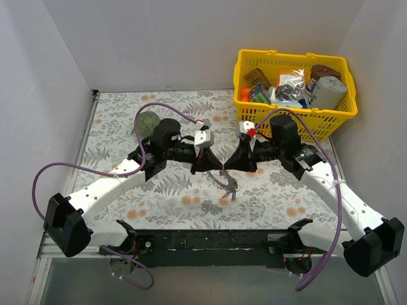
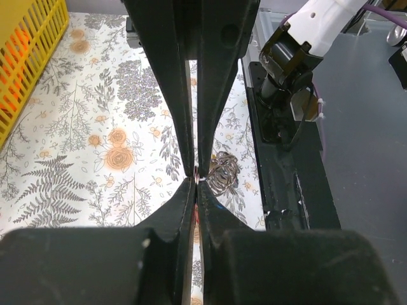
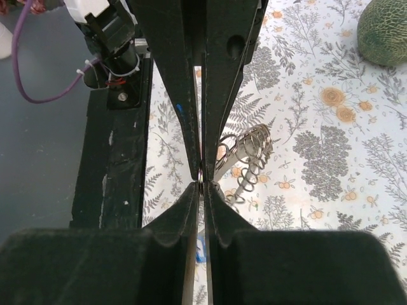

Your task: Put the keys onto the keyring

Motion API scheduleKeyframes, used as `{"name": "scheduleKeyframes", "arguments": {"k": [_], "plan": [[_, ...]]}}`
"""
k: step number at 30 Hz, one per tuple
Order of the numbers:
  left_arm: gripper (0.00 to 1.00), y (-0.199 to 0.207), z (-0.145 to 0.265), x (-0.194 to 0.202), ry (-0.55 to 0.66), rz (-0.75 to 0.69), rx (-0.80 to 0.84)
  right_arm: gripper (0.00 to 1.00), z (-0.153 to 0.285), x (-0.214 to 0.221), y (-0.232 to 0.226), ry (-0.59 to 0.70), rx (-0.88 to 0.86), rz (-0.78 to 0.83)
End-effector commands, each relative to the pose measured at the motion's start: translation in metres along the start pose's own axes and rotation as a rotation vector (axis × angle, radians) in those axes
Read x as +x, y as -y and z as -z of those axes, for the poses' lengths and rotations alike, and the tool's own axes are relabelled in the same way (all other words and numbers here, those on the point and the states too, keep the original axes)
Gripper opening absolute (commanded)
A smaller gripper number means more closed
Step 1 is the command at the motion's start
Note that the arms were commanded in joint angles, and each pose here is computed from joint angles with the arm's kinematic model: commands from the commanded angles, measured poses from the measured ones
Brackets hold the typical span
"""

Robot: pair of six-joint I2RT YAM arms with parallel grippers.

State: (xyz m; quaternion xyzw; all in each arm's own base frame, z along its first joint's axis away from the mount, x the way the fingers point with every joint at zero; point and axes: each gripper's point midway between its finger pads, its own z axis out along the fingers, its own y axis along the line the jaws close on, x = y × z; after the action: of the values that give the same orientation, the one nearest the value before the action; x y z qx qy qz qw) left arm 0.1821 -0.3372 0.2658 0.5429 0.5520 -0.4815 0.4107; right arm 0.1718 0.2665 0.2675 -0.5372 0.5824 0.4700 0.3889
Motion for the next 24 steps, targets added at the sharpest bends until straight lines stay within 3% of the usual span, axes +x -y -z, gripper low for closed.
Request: {"name": "scheduleKeyframes", "arguments": {"k": [1, 2, 5, 10, 12, 24], "plan": [[0.0, 0.005, 0.004, -0.012, 0.022, -0.031, 0.003, 0.21, 0.008, -0.036, 0.006, 0.11, 0.097, 0.128], [0.0, 0.005, 0.005, -0.012, 0.026, -0.034, -0.004, 0.32, 0.009, -0.032, 0.01, 0.111, 0.131, 0.12], [0.0, 0.005, 0.006, -0.01, 0.03, -0.033, -0.015, 0.45, 0.017, -0.042, 0.017, 0.157, 0.221, 0.144], [0.0, 0.006, 0.007, -0.01, 0.037, -0.033, -0.025, 0.6, 0.029, -0.046, 0.023, 0.227, 0.343, 0.153], [0.0, 0.006, 0.008, -0.01, 0.042, -0.037, -0.029, 0.71, 0.032, -0.048, 0.022, 0.252, 0.361, 0.156], [0.0, 0.003, 0.013, -0.012, 0.067, -0.055, -0.085, 0.77, 0.036, -0.056, 0.013, 0.306, 0.351, 0.175]]}}
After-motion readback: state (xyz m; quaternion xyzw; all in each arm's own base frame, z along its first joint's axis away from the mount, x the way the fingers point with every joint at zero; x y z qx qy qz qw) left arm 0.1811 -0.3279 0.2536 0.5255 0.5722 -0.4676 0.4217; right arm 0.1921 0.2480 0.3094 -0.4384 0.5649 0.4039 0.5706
